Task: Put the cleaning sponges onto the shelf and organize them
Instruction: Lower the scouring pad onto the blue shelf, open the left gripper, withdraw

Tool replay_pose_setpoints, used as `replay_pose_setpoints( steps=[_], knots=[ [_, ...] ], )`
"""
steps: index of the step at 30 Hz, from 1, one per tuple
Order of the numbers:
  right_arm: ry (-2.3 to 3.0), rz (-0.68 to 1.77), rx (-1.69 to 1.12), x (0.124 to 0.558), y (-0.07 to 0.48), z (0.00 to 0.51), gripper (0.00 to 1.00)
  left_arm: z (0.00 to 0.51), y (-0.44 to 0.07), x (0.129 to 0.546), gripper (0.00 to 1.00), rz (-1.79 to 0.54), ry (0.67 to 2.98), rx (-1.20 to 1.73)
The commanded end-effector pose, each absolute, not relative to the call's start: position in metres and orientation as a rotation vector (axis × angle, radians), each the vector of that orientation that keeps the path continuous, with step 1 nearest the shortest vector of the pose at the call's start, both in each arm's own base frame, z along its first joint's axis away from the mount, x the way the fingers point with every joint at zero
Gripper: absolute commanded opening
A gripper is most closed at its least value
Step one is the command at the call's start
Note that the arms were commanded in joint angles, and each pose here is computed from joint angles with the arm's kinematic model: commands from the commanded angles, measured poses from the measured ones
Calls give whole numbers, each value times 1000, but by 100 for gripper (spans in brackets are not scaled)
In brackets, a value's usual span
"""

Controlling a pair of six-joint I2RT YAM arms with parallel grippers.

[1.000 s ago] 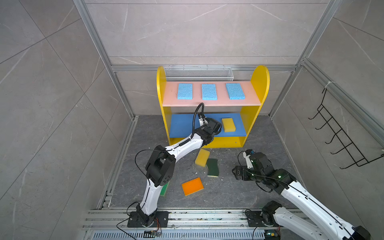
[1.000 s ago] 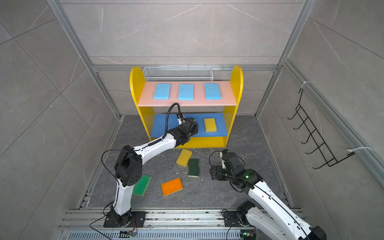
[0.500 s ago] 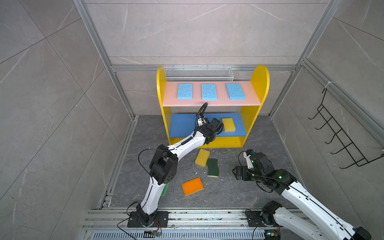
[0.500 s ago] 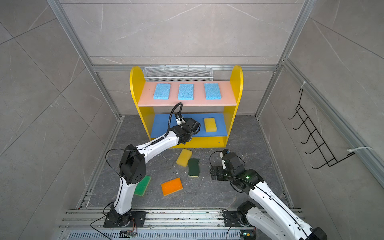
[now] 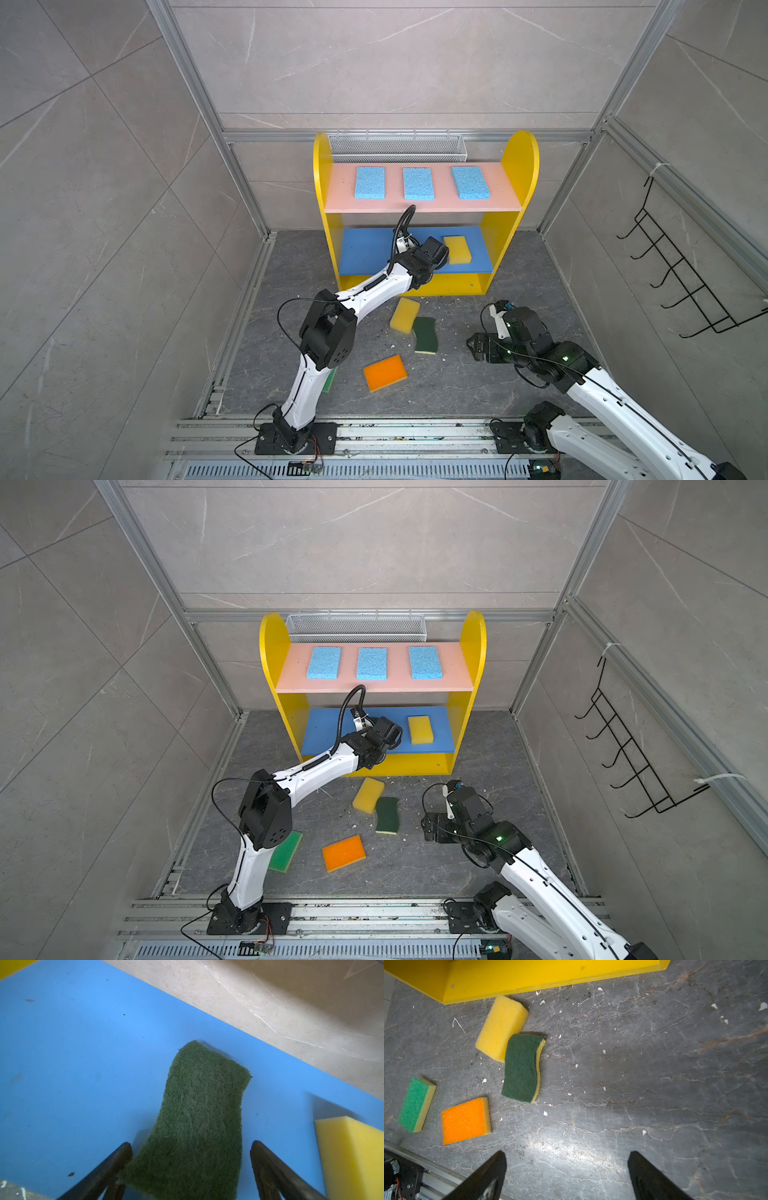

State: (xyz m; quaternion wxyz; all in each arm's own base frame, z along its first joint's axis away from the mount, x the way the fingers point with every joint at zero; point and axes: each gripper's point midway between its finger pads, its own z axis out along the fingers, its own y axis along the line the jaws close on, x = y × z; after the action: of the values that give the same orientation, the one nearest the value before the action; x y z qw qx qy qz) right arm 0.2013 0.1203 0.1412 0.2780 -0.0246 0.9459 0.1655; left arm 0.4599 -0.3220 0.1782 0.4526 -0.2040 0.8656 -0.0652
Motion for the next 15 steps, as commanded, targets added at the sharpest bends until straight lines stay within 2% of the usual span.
replay_pose_setpoints(
  steps=[1, 15],
  knots=[
    [2536, 443, -53, 198, 118, 146, 94, 175, -333, 454, 91, -251, 2183, -498],
    [2537, 461, -34, 195, 118, 145, 94, 190, -310, 433, 92, -218, 2165, -497]
  ],
)
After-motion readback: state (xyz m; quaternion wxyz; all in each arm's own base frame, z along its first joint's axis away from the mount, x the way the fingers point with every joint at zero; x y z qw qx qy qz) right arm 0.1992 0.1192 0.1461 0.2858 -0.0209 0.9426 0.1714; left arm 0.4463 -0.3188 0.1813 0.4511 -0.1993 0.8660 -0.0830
